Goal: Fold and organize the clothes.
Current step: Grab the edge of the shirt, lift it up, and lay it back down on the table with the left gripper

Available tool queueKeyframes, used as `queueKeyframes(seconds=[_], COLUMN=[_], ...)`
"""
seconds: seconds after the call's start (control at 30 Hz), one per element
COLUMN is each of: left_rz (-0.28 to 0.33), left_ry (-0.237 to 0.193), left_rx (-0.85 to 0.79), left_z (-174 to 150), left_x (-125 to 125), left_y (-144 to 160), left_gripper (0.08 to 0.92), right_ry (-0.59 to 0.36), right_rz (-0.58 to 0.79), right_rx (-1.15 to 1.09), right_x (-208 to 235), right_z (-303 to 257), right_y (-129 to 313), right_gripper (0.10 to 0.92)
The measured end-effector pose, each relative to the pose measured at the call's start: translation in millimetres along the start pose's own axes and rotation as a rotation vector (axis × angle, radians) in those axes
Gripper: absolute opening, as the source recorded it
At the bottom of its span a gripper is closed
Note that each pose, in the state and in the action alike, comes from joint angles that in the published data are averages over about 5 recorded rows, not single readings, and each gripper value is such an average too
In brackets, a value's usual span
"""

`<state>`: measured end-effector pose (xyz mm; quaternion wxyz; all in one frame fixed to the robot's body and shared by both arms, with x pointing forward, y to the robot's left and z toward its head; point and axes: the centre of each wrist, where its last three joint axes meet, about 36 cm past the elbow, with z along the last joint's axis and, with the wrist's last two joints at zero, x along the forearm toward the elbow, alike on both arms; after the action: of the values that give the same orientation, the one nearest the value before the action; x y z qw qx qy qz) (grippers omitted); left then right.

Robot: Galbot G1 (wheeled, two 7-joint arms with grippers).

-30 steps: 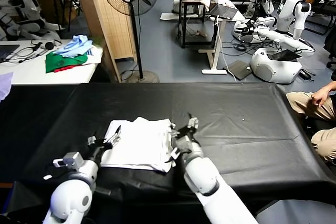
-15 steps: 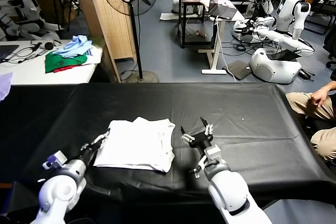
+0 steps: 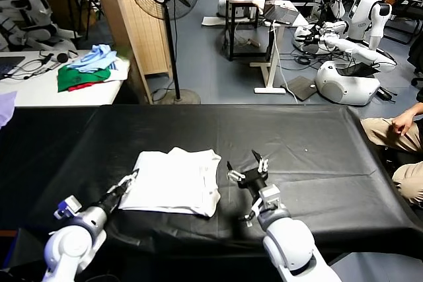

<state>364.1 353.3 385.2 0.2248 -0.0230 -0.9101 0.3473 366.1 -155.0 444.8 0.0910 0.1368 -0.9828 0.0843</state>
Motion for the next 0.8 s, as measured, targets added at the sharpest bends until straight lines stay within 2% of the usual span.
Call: queueKeyframes(seconds=[0.13, 0.23, 0.4, 0.63, 0.8], left_rz=[0.004, 0.006, -0.025, -0.189, -0.283], left_ry=[0.009, -0.001, -0.06, -0.177, -0.241], left_rx=[-0.001, -0.004, -0.128, -0.61, -0.908], left_z=[2, 0, -2, -4, -15], left_x=[0, 0, 3, 6, 15], left_y=[-1, -4, -16, -26, -21], left_gripper=[0.278, 0.162, 0.146, 0.142, 0.142], right_ry=[0.001, 0.008, 0.045, 0.084, 0.098], right_rz=[0.003, 0.012, 0.062, 0.108, 0.12], right_rx=[-0.003, -0.003, 0.016, 0.032, 0.034], right_x=[2, 4, 7, 15, 23], right_z=[0, 1, 3, 4, 6], right_y=[0, 0, -1, -3, -6], right_gripper=[0.798, 0.798, 0.798, 0.798, 0.798])
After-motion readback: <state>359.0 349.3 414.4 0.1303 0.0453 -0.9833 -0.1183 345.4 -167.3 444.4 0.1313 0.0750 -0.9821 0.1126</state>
